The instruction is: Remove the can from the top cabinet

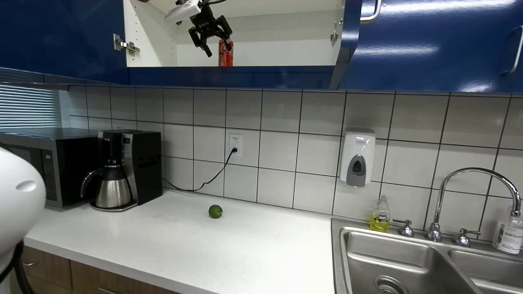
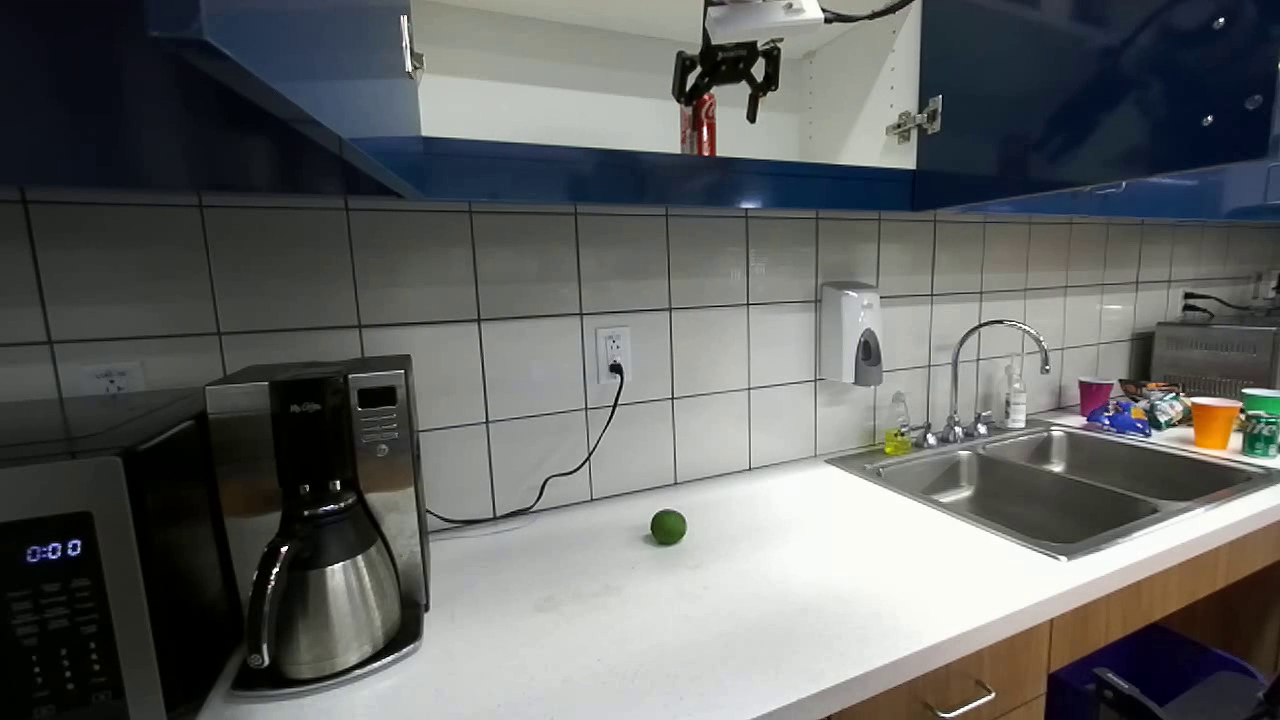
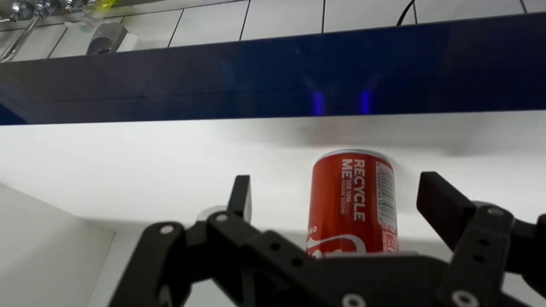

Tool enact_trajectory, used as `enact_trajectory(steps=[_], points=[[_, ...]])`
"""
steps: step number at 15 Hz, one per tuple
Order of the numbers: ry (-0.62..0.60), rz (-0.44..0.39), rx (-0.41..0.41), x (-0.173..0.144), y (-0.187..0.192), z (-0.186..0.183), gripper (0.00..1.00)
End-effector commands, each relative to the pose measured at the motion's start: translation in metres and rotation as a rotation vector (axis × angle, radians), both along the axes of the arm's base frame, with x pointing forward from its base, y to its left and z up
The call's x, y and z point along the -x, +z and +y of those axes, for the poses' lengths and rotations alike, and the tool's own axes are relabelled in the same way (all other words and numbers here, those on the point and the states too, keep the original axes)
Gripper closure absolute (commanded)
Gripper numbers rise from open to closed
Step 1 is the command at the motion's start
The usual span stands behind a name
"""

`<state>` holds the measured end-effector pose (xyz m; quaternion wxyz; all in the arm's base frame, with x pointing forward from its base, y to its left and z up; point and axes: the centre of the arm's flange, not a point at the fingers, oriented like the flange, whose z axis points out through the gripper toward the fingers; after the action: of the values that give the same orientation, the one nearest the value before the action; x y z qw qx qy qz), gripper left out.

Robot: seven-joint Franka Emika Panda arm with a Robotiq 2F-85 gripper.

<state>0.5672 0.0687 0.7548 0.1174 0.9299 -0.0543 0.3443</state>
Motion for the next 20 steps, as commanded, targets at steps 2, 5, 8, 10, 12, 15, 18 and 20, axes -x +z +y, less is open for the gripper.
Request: enact_trajectory(steps=[2, 5, 8, 10, 12, 15, 18, 20], points=[[-0.013, -0.045, 0.003, -0.031, 0.01, 0.009, 0.0], [-0.008, -0.053, 0.005, -0.041, 0.01, 0.013, 0.0], [-0.008, -0.061, 0.004, -0.05, 0.009, 0.014, 0.0], [-0.01, -0.064, 0.002, -0.055, 0.007, 0.015, 0.0], [-0.01, -0.066, 0.0, -0.058, 0.006, 0.016, 0.0], [-0.007, -0.071, -0.003, -0.062, 0.006, 0.019, 0.0], [-0.005, -0.076, -0.008, -0.065, 0.006, 0.021, 0.0], [-0.001, -0.079, -0.009, -0.067, 0.005, 0.021, 0.26]])
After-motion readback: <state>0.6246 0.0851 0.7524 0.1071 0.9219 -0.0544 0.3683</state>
